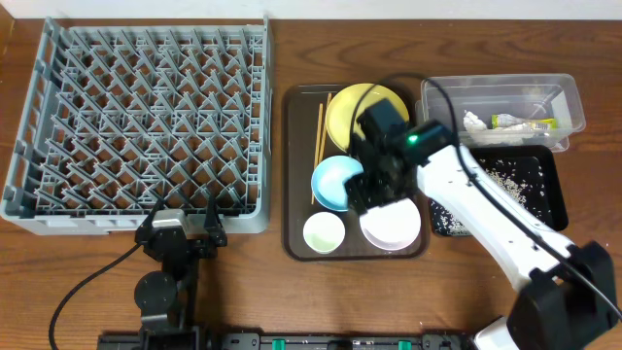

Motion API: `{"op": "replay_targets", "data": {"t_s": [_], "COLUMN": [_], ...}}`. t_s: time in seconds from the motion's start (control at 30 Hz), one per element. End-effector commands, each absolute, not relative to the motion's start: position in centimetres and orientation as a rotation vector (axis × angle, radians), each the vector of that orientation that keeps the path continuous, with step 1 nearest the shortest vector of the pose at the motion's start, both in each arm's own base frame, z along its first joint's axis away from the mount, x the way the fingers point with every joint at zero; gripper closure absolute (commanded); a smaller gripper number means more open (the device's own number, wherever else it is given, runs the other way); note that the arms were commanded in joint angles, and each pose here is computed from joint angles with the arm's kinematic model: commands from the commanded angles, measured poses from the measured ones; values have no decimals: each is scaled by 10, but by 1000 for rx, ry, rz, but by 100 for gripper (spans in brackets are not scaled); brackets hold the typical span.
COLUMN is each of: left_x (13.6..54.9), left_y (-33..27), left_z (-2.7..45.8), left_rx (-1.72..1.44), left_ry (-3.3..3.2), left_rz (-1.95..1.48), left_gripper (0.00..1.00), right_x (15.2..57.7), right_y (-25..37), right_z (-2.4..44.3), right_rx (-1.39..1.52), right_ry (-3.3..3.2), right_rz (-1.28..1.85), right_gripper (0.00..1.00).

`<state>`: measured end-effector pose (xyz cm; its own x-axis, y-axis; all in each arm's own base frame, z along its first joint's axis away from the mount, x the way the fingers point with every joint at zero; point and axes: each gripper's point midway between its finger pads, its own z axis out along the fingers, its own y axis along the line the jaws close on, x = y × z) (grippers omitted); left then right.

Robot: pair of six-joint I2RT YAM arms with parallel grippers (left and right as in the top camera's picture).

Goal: Sort waste into correct bins and load items into the dishwasher
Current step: 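Grasp the small pale-green cup with the right gripper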

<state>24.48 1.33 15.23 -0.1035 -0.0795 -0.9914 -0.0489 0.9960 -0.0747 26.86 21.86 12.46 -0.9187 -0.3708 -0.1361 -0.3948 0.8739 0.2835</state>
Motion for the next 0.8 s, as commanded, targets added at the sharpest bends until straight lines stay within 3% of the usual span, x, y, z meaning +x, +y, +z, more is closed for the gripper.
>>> {"op": "replay_targets", "data": {"t_s": [0.0,0.1,0.27,0.63,0.77], "left_x": [244,244,244,244,244], "left_y": [12,12,12,12,12], "left_z": [137,137,137,137,137], "left_rx": [-100,-100,-100,-100,-100], "left_ry": [1724,1724,1724,1724,1724], "left_rz": [-39,-40,-40,-40,-40], "left_gripper": [9,9,9,9,9], "right_x": [274,267,245,216,210], "right_y": [250,261,251,245,246], "right_z": [163,158,127,69,47], "right_rx": [-661,-698,-669,-683,-714], "right_ry": [2819,2818,2971,3165,3219], "right_rz": [708,755,506,104,43], "right_gripper": [1,2,18,25,43]}}
